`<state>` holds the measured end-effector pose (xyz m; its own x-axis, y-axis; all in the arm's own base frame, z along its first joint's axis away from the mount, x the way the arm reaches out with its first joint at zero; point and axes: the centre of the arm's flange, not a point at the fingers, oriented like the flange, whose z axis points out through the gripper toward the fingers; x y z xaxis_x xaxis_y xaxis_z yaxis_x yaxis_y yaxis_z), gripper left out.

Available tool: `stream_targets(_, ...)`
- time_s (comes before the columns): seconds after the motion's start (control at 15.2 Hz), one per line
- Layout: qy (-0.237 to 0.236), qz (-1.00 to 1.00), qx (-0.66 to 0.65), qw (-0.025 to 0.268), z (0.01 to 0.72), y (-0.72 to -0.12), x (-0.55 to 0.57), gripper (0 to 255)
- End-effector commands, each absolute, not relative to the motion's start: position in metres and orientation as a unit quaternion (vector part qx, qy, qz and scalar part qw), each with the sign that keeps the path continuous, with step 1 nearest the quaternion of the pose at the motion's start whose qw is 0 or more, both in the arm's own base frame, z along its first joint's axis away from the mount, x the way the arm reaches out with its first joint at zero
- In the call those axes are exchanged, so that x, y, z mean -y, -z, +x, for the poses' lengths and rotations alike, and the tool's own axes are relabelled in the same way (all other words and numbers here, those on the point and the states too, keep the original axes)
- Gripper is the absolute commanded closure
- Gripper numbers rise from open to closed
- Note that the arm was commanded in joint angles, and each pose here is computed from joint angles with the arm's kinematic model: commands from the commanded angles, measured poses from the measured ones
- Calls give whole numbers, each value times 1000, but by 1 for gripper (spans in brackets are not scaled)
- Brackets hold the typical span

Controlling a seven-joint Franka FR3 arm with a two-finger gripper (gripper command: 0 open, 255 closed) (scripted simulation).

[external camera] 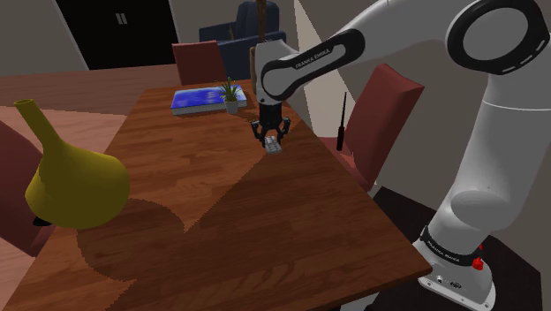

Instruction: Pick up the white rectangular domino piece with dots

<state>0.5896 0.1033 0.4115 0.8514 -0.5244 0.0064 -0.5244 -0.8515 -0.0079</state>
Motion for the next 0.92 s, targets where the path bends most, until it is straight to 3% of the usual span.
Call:
stream_targets(0.0,1,-963,-271,3,590,-407,-106,255)
stream_targets(0.86,1,-963,-271,4,590,-471,-106,255)
